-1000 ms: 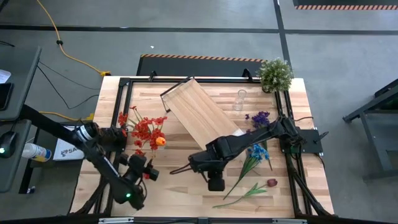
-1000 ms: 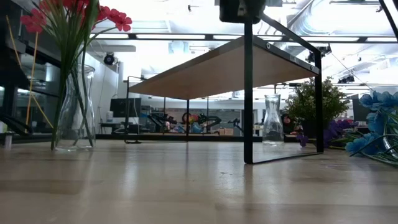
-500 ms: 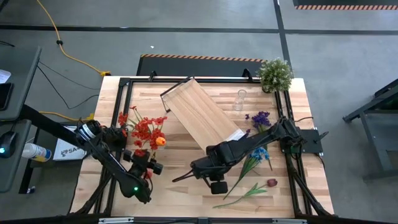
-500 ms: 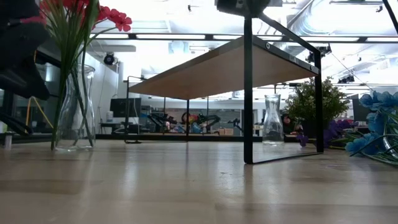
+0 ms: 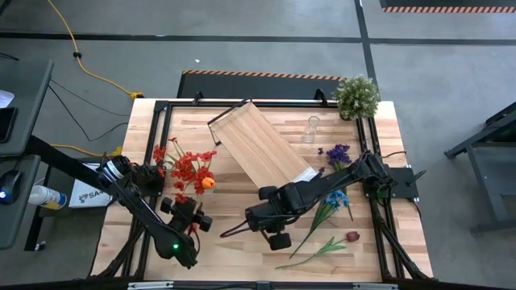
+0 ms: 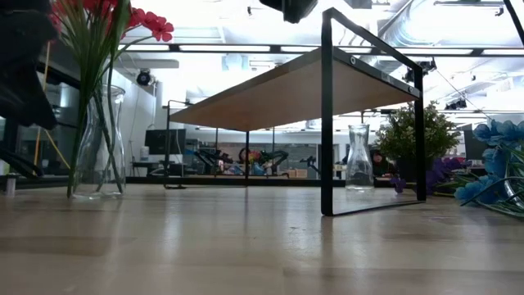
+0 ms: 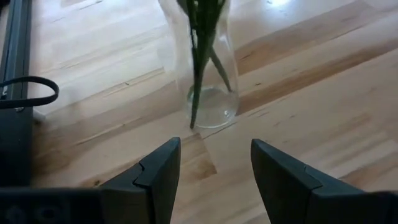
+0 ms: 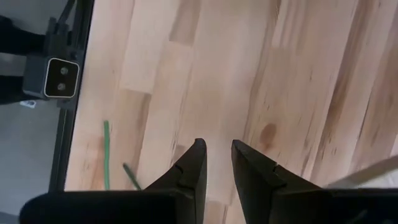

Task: Pick and place flowers into a vace then onto a shelf
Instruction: Put the red flowers into the bottom transparent vase

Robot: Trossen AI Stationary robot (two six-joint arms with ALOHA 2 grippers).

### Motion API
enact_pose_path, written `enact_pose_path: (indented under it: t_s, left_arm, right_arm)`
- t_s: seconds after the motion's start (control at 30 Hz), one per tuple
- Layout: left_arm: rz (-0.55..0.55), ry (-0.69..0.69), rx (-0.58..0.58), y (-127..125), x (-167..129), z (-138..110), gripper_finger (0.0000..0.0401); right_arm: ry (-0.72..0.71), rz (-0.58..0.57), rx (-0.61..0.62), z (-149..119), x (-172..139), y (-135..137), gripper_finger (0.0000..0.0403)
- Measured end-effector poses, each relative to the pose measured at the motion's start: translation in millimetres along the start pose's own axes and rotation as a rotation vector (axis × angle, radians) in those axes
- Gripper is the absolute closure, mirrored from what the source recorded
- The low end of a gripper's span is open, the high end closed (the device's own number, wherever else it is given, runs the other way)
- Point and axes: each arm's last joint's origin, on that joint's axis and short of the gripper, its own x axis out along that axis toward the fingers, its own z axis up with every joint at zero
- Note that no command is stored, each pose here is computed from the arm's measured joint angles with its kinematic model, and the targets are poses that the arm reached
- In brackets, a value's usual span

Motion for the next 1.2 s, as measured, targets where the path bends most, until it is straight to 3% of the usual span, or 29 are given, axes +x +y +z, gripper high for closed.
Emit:
enact_pose_path:
  t_s: [0.43, 1.2]
  left_arm:
    - [-0.003, -0.043, -0.007, -3.9, 4.5, 7.5, 0.0171]
    - [0.057, -0.056, 0.023, -2.6, 10.2, 14.6, 0.0171]
  right_arm:
    - [-0.005, -0.001, -0.111, 0.5, 0.0, 0.4, 0.0336]
    - [0.004, 0.01, -0.14, -0.4, 0.0, 0.6, 0.0336]
